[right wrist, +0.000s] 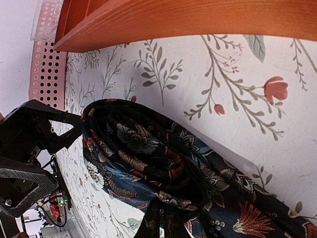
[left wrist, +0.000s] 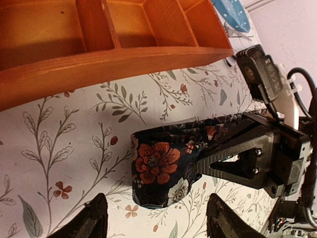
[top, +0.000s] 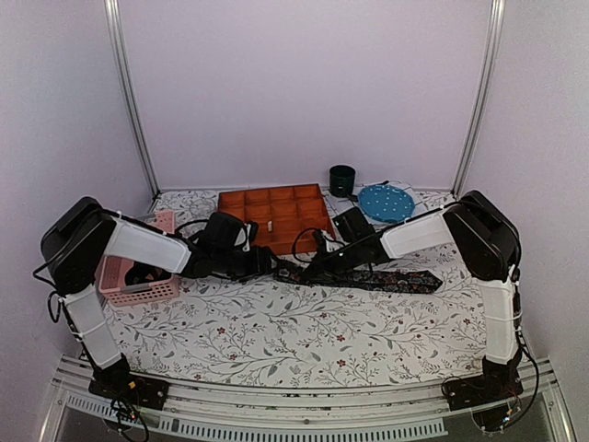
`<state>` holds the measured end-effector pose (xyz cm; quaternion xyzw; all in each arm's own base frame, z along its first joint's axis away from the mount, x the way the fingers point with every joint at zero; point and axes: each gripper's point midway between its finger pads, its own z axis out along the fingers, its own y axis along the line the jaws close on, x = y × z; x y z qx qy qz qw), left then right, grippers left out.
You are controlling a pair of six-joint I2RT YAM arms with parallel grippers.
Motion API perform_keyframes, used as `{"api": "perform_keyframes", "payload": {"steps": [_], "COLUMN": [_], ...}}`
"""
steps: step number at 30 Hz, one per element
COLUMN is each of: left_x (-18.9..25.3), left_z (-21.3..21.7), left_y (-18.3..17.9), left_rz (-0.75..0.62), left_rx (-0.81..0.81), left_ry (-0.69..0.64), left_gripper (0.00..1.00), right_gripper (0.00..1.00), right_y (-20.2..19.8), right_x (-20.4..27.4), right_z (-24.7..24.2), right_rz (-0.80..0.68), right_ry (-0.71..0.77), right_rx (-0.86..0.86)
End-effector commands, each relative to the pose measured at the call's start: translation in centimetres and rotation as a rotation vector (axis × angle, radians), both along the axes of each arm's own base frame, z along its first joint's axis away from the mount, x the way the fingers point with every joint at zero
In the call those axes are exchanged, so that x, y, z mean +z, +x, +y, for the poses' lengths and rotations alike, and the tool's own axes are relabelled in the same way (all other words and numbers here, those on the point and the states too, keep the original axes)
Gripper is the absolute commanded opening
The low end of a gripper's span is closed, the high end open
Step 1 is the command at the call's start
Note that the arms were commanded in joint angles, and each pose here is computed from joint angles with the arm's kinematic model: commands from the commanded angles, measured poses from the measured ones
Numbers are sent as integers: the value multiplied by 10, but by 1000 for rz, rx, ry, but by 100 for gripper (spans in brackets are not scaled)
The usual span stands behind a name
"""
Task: Roll the ties
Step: Roll the tie at the center of the board.
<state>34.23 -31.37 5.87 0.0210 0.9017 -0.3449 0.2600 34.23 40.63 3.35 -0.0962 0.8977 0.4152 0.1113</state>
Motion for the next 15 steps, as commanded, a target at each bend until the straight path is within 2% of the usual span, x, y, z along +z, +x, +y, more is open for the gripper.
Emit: {"api": "perform_keyframes", "payload": {"steps": [1, 15], "left_x": [-1, -3], "left_z": [-10, -29], "left_y": [6, 18], "left_rz": [11, -6], "left_rx": [-27, -67], "left_ry": [-46, -99], "left_gripper": [66, 61], "right_gripper": [5, 5], "right_y": [-7, -6], "right_x": [-53, -53], "right_z": [-18, -22], "right_rz": [88, 104], "right_ry": [-85, -58], "right_rx": [-35, -39]}}
